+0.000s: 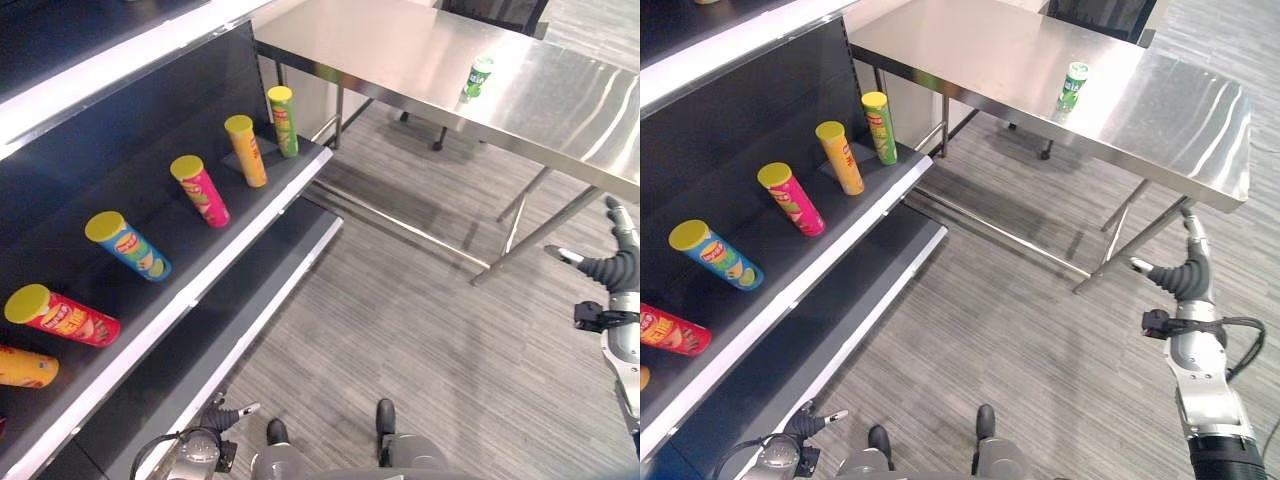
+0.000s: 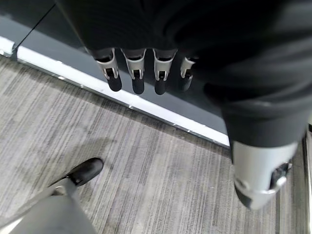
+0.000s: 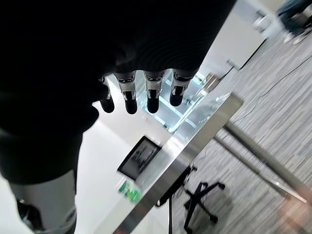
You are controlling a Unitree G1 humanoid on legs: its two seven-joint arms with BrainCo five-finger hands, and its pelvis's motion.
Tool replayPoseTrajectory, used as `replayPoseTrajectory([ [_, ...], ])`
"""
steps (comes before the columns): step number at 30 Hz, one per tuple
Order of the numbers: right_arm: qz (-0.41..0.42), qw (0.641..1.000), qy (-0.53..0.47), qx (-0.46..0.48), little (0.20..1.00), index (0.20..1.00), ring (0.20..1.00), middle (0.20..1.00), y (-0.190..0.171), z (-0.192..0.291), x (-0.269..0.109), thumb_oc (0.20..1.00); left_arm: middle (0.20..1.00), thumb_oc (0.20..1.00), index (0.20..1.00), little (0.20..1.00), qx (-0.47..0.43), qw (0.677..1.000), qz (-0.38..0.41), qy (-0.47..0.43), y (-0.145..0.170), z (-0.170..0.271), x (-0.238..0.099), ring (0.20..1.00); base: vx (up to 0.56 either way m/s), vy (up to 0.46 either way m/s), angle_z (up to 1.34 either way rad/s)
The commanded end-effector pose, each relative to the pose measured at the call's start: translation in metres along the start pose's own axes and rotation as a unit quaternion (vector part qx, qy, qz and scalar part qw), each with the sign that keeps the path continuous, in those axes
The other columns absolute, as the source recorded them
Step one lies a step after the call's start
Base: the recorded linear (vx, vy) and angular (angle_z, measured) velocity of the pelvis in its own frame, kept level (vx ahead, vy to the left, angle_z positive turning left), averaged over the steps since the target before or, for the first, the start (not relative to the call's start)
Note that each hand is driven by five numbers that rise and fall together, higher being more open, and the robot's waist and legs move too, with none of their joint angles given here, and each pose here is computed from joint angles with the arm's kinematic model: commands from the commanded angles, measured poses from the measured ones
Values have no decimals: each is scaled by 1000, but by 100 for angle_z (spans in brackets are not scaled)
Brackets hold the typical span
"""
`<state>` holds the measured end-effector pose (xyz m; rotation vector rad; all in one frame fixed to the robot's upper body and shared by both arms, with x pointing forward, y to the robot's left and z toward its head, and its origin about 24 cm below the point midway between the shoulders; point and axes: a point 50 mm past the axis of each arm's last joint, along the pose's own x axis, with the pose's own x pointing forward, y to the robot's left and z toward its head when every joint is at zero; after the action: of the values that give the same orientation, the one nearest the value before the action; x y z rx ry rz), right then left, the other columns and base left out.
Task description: Put the goods on the table back onto the shelves and tidy them up.
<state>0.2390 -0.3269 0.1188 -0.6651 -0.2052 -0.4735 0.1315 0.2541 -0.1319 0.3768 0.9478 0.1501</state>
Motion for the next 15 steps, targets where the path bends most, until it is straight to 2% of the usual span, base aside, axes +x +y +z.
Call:
replayPoseTrajectory([
  [1, -43, 996, -69, -25, 1000, 1000, 1000, 1000, -25, 24, 13, 1000, 1000, 1000, 1000, 1000, 23, 999, 6, -47, 8, 22, 4, 1000, 123, -149, 3],
  [8, -40, 996, -81, -26, 1000, 1000, 1000, 1000, -30, 31, 16, 1000, 1000, 1000, 1000, 1000, 25, 997, -12, -72, 0, 38, 5, 1000, 164, -28, -6],
  [15, -50, 993, -104, -34, 1000, 1000, 1000, 1000, -31, 44, 29, 1000, 1000, 1000, 1000, 1000, 61, 997, -26, -30, -11, 19, 7, 1000, 303, 199, -35],
])
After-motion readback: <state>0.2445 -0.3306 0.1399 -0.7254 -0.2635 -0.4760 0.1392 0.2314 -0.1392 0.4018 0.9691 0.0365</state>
